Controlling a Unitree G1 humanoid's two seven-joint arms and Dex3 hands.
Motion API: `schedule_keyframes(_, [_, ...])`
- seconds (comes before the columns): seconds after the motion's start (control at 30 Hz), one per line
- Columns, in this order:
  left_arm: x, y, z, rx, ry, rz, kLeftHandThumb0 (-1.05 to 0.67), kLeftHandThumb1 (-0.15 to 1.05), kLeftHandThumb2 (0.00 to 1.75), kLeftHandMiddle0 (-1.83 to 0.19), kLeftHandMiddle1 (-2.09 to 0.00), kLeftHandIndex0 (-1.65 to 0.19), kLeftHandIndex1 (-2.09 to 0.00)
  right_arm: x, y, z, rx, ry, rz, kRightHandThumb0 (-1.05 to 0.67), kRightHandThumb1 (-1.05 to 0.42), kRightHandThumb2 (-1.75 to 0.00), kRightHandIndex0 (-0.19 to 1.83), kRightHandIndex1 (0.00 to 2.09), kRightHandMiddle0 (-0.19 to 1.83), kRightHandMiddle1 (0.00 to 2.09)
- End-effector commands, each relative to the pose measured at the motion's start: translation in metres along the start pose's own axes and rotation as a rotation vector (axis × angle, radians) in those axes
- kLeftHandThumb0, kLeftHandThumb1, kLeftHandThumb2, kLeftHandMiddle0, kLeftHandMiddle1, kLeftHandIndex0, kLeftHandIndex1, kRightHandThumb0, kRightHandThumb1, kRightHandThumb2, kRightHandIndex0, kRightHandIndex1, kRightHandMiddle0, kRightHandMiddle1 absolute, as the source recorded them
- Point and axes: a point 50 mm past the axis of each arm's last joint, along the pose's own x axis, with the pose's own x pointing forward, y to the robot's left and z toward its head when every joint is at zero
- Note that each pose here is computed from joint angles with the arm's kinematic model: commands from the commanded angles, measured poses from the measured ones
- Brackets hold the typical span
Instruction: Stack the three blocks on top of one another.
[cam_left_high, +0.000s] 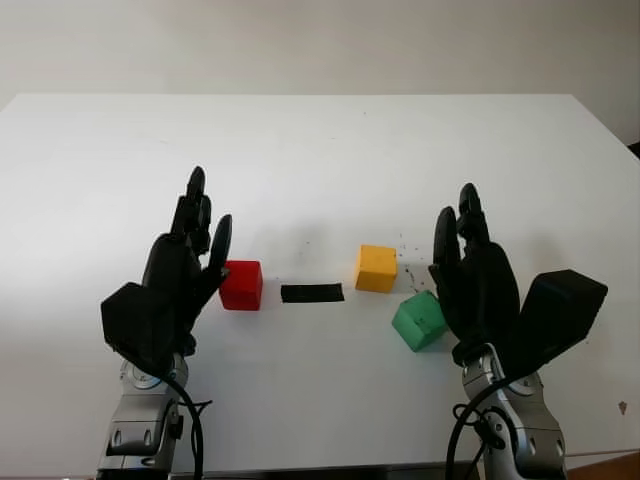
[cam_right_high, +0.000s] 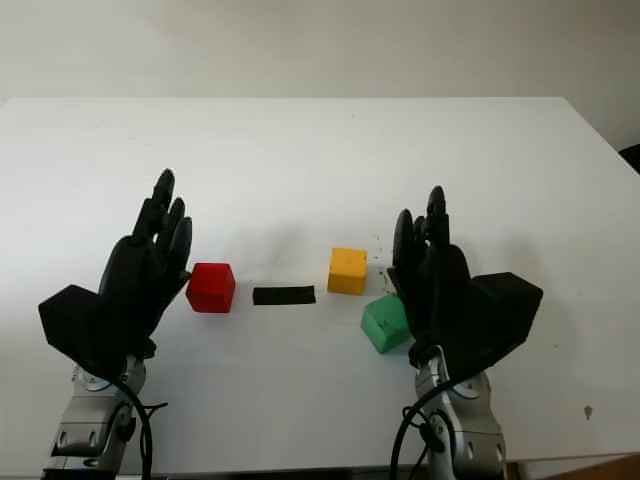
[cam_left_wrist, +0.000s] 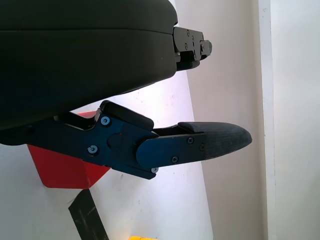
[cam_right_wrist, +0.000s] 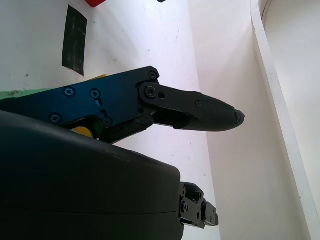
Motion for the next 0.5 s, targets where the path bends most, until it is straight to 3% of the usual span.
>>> schedule_keyframes(0.0, [0.0019,0.0006,0.0041,0.010,-0.021,-0.004,-0.75,1.05,0.51,0.04,-0.05,0.03,-0.06,0.0003,0.0017,0.0074,0.000,-0.036,0.009,-0.64,-1.05,-0.57,-0.18,0.05,-0.13,0.06])
schedule_keyframes(0.47, [0.0059,0.0049,0.0062,0.012,-0.031,0.002,-0.75,1.05,0.51,0.04,-0.06,0.03,-0.06,0.0042,0.0034,0.0068,0.006,-0.037,-0.002,-0.64,-1.05,-0.56,-0.16,0.06,-0.12,0.06])
